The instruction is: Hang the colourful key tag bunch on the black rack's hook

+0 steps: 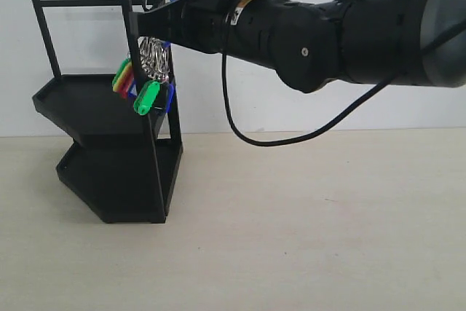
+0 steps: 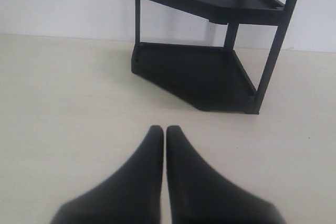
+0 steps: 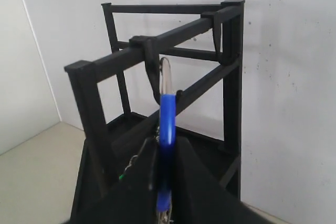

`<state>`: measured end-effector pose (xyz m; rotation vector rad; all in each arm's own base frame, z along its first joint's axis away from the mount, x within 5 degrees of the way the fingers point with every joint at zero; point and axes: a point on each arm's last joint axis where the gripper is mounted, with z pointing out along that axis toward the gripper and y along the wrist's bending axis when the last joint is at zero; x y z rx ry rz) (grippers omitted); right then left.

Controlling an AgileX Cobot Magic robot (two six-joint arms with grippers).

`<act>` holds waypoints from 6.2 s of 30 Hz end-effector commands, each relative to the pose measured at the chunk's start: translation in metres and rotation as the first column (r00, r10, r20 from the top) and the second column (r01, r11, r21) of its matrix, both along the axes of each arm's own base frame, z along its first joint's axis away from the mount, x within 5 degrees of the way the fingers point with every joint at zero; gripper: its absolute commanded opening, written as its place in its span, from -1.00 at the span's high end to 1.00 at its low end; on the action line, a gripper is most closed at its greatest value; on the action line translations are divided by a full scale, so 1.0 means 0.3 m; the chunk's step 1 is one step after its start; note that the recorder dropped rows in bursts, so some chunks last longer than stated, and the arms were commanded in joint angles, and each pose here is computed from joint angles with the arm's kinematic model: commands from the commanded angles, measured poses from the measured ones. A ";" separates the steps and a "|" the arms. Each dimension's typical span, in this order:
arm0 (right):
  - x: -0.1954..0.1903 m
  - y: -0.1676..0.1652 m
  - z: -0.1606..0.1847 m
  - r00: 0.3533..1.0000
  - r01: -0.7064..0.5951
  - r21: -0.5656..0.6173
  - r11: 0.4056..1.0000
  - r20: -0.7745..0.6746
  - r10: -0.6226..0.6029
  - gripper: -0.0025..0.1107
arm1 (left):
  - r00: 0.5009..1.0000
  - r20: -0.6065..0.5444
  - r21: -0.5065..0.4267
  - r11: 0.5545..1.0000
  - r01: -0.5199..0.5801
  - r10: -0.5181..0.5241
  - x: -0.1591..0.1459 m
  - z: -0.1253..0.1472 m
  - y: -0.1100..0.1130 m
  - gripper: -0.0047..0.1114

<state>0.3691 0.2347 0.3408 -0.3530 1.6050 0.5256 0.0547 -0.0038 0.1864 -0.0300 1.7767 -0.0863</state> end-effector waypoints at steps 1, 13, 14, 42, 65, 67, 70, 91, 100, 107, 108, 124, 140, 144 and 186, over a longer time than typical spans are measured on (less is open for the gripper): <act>0.004 0.003 0.020 0.999 0.000 0.016 1.000 0.043 -0.001 0.96 | 1.000 0.011 0.008 1.000 0.000 0.000 0.000 0.004 0.001 0.84; 0.012 0.008 -0.004 1.000 0.000 -0.008 1.000 0.026 0.000 0.96 | 1.000 0.011 0.008 1.000 0.000 0.000 0.000 0.004 0.001 0.84; 0.015 0.010 -0.009 1.000 0.000 -0.008 1.000 0.027 0.000 0.96 | 1.000 0.011 0.008 1.000 0.000 0.000 0.000 0.004 0.001 0.84; 0.012 0.001 -0.003 1.000 0.013 0.015 1.000 -0.008 -0.013 -0.23 | 1.000 0.011 0.008 1.000 0.000 0.000 0.000 0.004 0.001 0.84; -0.304 -0.290 0.062 0.990 0.035 -0.196 0.980 -0.128 -0.061 -0.23 | 1.000 0.011 0.008 1.000 0.000 0.000 0.000 0.004 0.001 0.84; -0.375 -0.326 0.082 0.990 0.029 -0.205 0.978 -0.127 -0.057 -0.23 | 1.000 0.011 0.008 1.000 0.000 0.000 0.000 0.004 0.001 0.84; -0.445 -0.362 0.095 0.988 0.021 -0.213 0.977 -0.143 -0.052 -0.23 | 1.000 0.011 0.008 1.000 0.000 0.000 0.000 0.004 0.001 0.84; -0.856 -0.558 -0.011 0.783 -0.134 -0.336 0.932 -0.612 -0.108 0.96 | 1.000 0.011 0.008 1.000 0.000 0.000 0.000 0.004 0.001 0.84; -0.872 -0.565 -0.025 0.743 -0.163 -0.359 0.919 -0.658 -0.125 0.96 | 1.000 0.011 0.008 1.000 0.000 0.000 0.000 0.004 0.001 0.84; -0.872 -0.565 -0.025 0.743 -0.163 -0.359 0.919 -0.658 -0.125 0.96 | 1.000 0.011 0.008 1.000 0.000 0.000 0.000 0.004 0.001 0.84; -0.872 -0.565 -0.025 0.743 -0.163 -0.359 0.919 -0.658 -0.125 0.96 | 1.000 0.011 0.008 1.000 0.000 0.000 0.000 0.004 0.001 0.84; -0.899 -0.579 0.004 0.792 -0.135 -0.331 0.934 -0.602 -0.099 0.96 | 1.000 0.011 0.008 1.000 0.000 0.000 0.000 0.004 0.001 0.84; -0.992 -0.643 -0.190 0.994 0.048 0.098 0.994 -0.105 -0.038 0.96 | 1.000 0.011 0.008 1.000 0.000 0.000 0.000 0.004 0.001 0.84; -1.006 -0.670 -0.246 0.995 0.102 0.124 0.987 -0.028 -0.100 0.96 | 1.000 0.011 0.008 1.000 0.000 0.000 0.000 0.004 0.001 0.84; -1.051 -0.745 -0.507 0.906 0.394 0.025 0.919 -0.177 -0.384 0.96 | 1.000 0.011 0.008 1.000 0.000 0.000 0.000 0.004 0.001 0.84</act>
